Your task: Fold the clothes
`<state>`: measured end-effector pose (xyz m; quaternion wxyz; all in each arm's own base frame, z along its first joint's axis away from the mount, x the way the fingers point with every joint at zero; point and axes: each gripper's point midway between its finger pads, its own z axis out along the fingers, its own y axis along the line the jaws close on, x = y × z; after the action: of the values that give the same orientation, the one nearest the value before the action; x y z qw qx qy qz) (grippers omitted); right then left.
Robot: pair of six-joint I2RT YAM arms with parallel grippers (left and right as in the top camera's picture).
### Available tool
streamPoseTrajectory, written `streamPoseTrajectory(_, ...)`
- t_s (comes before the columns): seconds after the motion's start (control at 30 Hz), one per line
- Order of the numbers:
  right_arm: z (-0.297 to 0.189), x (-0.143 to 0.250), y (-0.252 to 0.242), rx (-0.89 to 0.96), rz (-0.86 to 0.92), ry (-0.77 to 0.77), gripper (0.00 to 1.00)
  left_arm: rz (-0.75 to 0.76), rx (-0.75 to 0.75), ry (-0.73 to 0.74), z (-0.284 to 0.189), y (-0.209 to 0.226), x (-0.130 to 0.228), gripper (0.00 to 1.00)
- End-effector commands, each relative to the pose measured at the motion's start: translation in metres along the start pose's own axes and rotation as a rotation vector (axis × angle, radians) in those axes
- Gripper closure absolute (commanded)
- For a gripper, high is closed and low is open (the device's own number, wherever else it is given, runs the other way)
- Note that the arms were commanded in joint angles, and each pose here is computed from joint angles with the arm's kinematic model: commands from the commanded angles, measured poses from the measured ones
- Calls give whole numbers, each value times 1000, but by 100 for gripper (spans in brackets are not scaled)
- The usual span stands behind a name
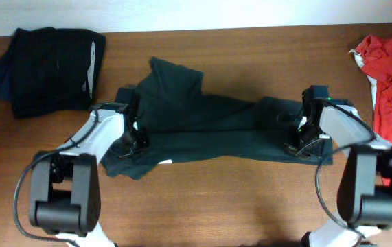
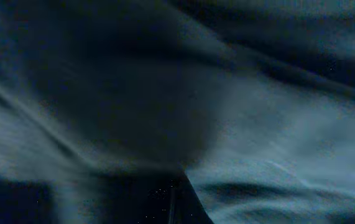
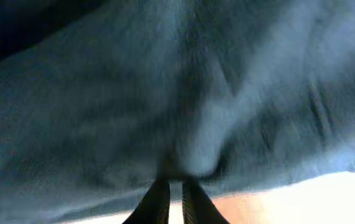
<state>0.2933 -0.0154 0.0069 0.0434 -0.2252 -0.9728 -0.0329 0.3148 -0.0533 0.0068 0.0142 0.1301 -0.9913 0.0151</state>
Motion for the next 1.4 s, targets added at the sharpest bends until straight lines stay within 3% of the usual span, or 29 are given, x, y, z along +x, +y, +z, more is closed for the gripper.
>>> streamPoseTrajectory(0.0, 23, 6, 1, 6, -6, 70, 87, -113, -116, 10, 14, 44, -8, 99)
streamPoseTrajectory(0.1, 31, 10, -1, 14, -2, 99, 87, -204, -144, 84, 12, 65, 6, 99)
streamPoseTrajectory(0.17, 30, 18, -4, 27, 27, 128, 96, -270, -170, 145, 10, 75, 21, 99)
streamPoseTrajectory(0.33, 11, 39, -11, 53, 42, 178, 96, -425, -242, 247, -15, 82, 58, 99)
streamPoseTrajectory(0.4, -16, 47, -22, 101, 84, 140, 96, -420, -228, 201, -47, 77, 69, 99)
streamPoseTrajectory(0.53, -67, 54, -24, 62, 85, -4, 96, -370, -90, -61, -110, 56, 69, 100)
streamPoseTrajectory(0.57, -82, 52, -22, 34, 79, -70, 91, -351, -37, -154, -124, 49, 61, 99)
streamPoseTrajectory(0.63, -100, 44, -16, -17, 49, -171, 52, -300, 39, -283, -143, 40, 44, 94)
streamPoseTrajectory(0.67, -102, 42, -15, -22, 46, -188, 43, -292, 47, -290, -144, 38, 42, 94)
streamPoseTrajectory(0.7, -101, 41, -15, -22, 46, -188, 38, -277, 46, -280, -140, 36, 40, 93)
streamPoseTrajectory(0.83, -87, 37, -10, -30, 51, -139, 37, -170, 21, -204, -111, 24, 30, 90)
streamPoseTrajectory(0.87, -82, 35, -6, -47, 49, -125, 42, -159, 4, -167, -99, 21, 29, 90)
streamPoseTrajectory(0.9, -76, 34, -2, -60, 47, -110, 57, -149, -13, -131, -87, 18, 30, 90)
streamPoseTrajectory(0.93, -68, 36, 1, -65, 47, -79, 77, -138, -24, -72, -70, 13, 31, 90)
streamPoseTrajectory(1.0, -55, 39, 2, -56, 41, -43, 96, -128, -19, 15, -44, 3, 35, 97)
streamPoseTrajectory(1.17, -2, 45, 2, -55, 31, -15, 96, -123, -137, 129, 19, 12, 34, 100)
streamPoseTrajectory(1.3, 31, 52, -3, -71, 31, -52, 88, -167, -179, 166, 32, 31, 34, 100)
streamPoseTrajectory(1.37, 41, 57, -10, -54, 84, -56, 90, -231, -218, 165, 34, 48, 35, 100)
